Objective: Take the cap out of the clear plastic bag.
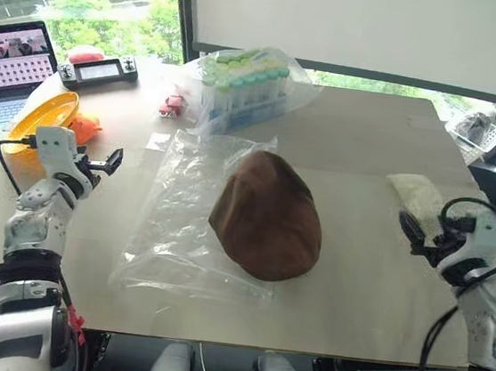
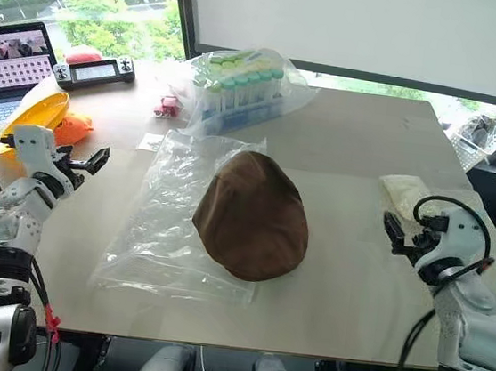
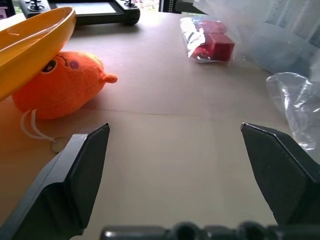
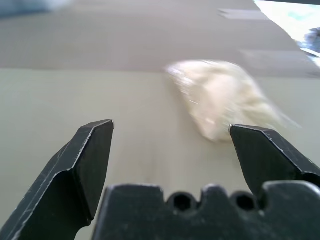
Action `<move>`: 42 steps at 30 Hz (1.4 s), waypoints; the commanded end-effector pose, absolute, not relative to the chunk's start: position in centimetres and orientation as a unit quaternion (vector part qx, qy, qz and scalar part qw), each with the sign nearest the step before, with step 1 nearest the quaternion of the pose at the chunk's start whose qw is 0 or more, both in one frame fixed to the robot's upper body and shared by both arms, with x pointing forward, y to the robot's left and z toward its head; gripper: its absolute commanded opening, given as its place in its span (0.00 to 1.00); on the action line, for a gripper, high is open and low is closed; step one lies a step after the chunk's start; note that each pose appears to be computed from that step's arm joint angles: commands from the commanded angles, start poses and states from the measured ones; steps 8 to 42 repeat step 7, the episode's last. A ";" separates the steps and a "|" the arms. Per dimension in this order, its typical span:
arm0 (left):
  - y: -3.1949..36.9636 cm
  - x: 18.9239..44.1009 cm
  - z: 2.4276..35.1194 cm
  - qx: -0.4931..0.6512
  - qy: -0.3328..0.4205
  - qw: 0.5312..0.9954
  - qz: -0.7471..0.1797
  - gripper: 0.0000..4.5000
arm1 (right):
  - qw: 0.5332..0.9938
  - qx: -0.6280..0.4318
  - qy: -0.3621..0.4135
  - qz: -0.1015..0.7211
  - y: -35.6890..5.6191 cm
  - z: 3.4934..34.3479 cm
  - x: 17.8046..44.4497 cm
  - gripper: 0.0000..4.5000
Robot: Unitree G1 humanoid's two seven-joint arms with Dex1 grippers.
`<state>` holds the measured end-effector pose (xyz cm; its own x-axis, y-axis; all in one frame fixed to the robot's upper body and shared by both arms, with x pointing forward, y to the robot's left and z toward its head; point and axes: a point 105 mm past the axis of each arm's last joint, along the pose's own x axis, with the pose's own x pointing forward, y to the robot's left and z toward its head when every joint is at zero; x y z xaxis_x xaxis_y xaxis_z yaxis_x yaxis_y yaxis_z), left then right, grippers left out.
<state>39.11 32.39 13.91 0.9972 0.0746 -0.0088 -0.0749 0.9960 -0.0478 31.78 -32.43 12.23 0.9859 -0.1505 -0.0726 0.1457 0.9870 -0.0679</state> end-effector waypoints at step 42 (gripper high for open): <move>32.3 39.6 14.0 -0.030 -0.030 0.997 0.058 1.00 | 0.987 -0.058 -0.026 -0.145 -33.1 14.6 31.3 0.99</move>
